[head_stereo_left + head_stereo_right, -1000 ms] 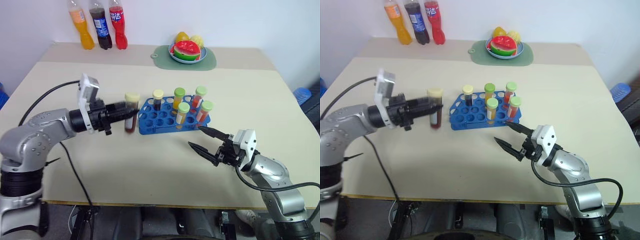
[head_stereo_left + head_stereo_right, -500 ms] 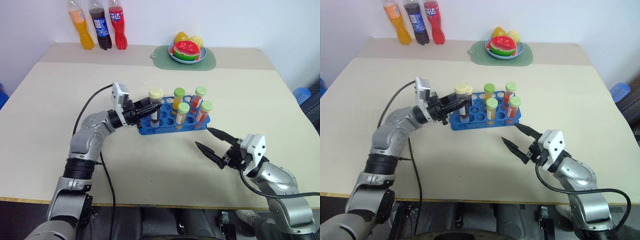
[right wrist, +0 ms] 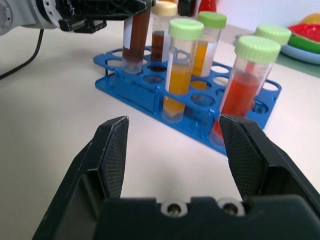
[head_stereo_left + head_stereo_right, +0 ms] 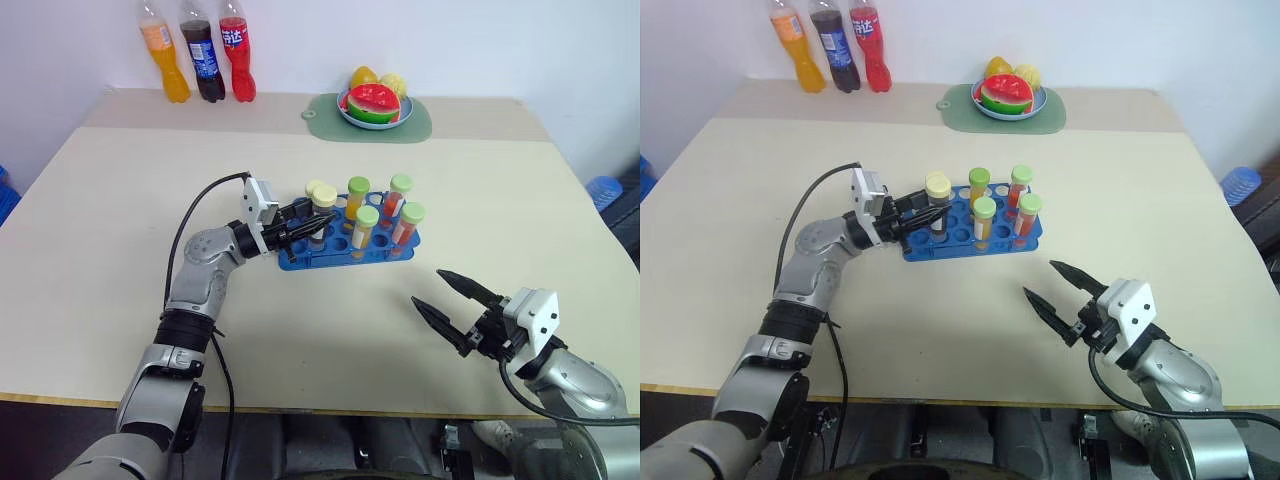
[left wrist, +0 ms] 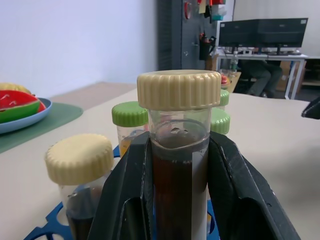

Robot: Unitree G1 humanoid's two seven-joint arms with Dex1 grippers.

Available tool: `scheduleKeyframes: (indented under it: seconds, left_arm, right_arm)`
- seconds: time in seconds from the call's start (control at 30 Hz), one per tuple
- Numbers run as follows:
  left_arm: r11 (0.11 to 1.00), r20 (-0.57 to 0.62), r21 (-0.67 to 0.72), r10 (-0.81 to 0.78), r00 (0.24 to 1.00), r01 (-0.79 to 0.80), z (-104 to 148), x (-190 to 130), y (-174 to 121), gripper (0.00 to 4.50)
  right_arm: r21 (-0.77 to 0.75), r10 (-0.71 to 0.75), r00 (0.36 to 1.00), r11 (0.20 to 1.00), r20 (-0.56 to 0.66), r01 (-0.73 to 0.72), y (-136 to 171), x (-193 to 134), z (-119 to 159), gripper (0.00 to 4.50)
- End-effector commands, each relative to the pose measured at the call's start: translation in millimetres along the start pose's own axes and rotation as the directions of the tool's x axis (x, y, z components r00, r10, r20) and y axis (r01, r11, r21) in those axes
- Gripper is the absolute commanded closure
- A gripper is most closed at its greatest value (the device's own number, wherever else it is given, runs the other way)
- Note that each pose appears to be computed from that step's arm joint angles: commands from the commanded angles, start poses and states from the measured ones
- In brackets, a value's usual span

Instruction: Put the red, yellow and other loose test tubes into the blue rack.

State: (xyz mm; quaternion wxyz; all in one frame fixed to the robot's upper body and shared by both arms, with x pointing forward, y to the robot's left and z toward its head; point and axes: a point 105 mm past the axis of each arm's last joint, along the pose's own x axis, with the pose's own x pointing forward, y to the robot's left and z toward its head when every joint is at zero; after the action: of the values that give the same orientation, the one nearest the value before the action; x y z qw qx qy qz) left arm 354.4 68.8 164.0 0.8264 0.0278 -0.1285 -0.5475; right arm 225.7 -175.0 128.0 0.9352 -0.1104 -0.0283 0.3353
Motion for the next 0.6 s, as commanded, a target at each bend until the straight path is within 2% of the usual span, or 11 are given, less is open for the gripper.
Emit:
scheduleKeyframes:
  seconds: [0.03, 0.2, 0.27, 0.37, 0.47, 0.6]
  left_arm:
    - [0.999, -0.066, -0.013, -0.036, 0.997, 0.035, -17, 1, -7, 3.33]
    - [0.998, -0.094, -0.009, -0.063, 0.994, 0.062, -26, 2, -10, 3.33]
    - [0.996, -0.102, -0.06, -0.066, 0.993, 0.06, -29, 0, -8, 3.33]
    - [0.997, -0.081, -0.074, -0.034, 0.996, 0.028, -25, 1, -2, 2.16]
    - [0.998, -0.04, -0.048, 0.043, 0.998, -0.045, -12, -1, 7, 0.72]
    - [0.997, 0.001, 0.002, 0.083, 0.997, -0.083, 11, -19, 8, 0.72]
  right_arm:
    - [-0.045, -0.009, 0.999, 0.999, 0.038, 0.011, -2, -2, 15, 1.3]
    - [-0.047, -0.011, 0.999, 0.999, 0.042, 0.013, -2, -1, 16, 1.3]
    - [-0.047, -0.01, 0.999, 0.999, 0.044, 0.012, -2, 0, 17, 1.3]
    - [-0.047, -0.009, 0.999, 0.999, 0.044, 0.011, -2, 0, 17, 1.3]
    - [-0.045, -0.012, 0.999, 0.999, 0.04, 0.013, -3, -1, 15, 1.3]
    - [-0.008, -0.083, 0.997, 0.997, 0.0, 0.083, -14, -1, 5, 1.3]
